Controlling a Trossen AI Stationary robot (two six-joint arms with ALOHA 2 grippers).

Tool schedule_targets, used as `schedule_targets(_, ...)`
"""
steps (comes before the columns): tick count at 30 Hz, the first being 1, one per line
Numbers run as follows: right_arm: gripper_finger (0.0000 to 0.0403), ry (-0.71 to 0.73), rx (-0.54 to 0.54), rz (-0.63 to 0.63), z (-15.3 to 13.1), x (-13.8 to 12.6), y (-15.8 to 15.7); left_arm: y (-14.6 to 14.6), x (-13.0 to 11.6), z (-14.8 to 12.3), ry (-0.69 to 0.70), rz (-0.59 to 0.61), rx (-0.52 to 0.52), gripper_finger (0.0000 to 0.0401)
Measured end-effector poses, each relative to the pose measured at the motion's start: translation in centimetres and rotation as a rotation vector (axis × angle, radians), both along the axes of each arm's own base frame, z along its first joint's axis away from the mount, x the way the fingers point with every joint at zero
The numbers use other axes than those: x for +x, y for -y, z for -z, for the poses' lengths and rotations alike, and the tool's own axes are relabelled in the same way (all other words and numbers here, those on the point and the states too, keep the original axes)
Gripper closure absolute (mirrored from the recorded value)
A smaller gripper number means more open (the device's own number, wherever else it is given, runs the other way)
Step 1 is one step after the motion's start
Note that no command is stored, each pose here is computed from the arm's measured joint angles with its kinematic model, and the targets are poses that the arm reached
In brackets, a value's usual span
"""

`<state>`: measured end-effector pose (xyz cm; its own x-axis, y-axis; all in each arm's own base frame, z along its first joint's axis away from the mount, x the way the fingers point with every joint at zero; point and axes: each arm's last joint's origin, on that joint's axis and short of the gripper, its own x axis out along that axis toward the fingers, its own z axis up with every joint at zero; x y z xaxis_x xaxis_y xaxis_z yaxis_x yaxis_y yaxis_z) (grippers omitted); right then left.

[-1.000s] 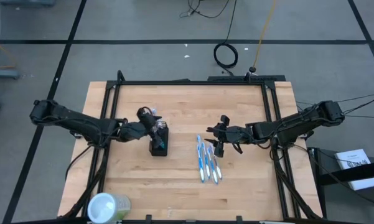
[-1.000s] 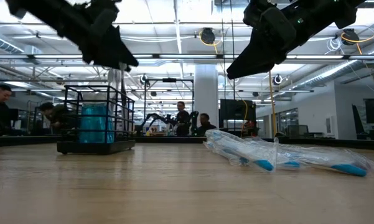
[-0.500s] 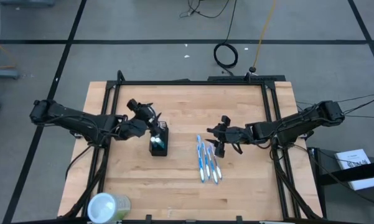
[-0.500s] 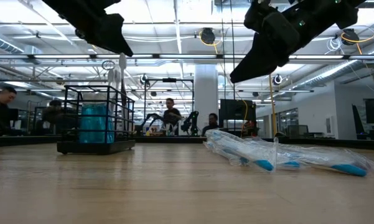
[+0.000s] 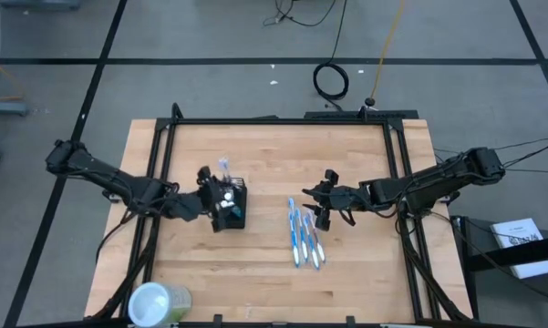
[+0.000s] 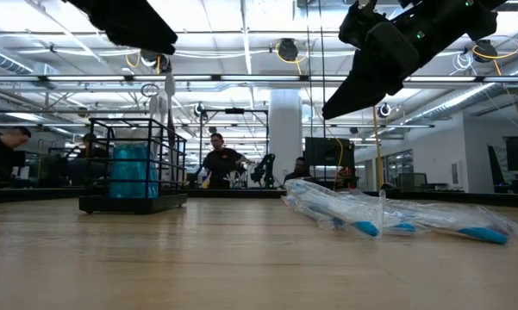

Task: Pick & Place toothbrushing station
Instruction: Put the purple toothbrush into the top compartment of the mesh organizer

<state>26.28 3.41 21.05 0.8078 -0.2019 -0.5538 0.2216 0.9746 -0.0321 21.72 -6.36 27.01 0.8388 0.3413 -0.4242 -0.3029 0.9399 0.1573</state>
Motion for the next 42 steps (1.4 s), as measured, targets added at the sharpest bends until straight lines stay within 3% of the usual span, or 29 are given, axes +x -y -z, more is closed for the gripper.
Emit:
schedule_targets(2, 0.0222, 0.002, 0.0, 0.0, 0.0, 0.0, 0.0, 0.4, 0.2, 0.8, -0.025, 0.033, -0.038, 0.013)
schedule_targets(7, 0.0222, 0.009, 0.003, 0.001, -0.1, 0.0, 0.0, -0.1, 1.0, 3.4, -0.106, -0.038, -0.048, 0.013)
schedule_targets(12, 0.0222, 0.015, 0.016, 0.01, -0.1, 0.1, 0.0, -1.4, 1.9, 4.8, -0.151, -0.166, 0.041, 0.013)
schedule_targets(19, 0.0222, 0.021, 0.018, 0.01, -0.1, 0.1, 0.0, -3.5, 2.2, 4.4, -0.128, -0.323, 0.169, 0.013)
schedule_targets(29, 0.0222, 0.025, 0.085, -0.001, 0.0, -0.2, -1.6, -2.5, 1.4, 1.3, 0.038, -0.248, 0.13, 0.013)
schedule_targets(33, 0.0222, -0.069, 0.133, 0.057, 1.4, -0.6, -2.6, -2.3, 1.1, 1.1, 0.049, -0.244, 0.126, 0.013)
schedule_targets(38, 0.0222, -0.264, 0.252, 0.258, 5.0, -1.0, -2.7, -2.4, 1.1, 1.1, 0.043, -0.247, 0.129, 0.013)
schedule_targets(42, 0.0222, -0.336, 0.353, 0.26, 7.0, -0.4, -3.2, -2.8, 1.1, 1.2, 0.04, -0.265, 0.129, 0.013)
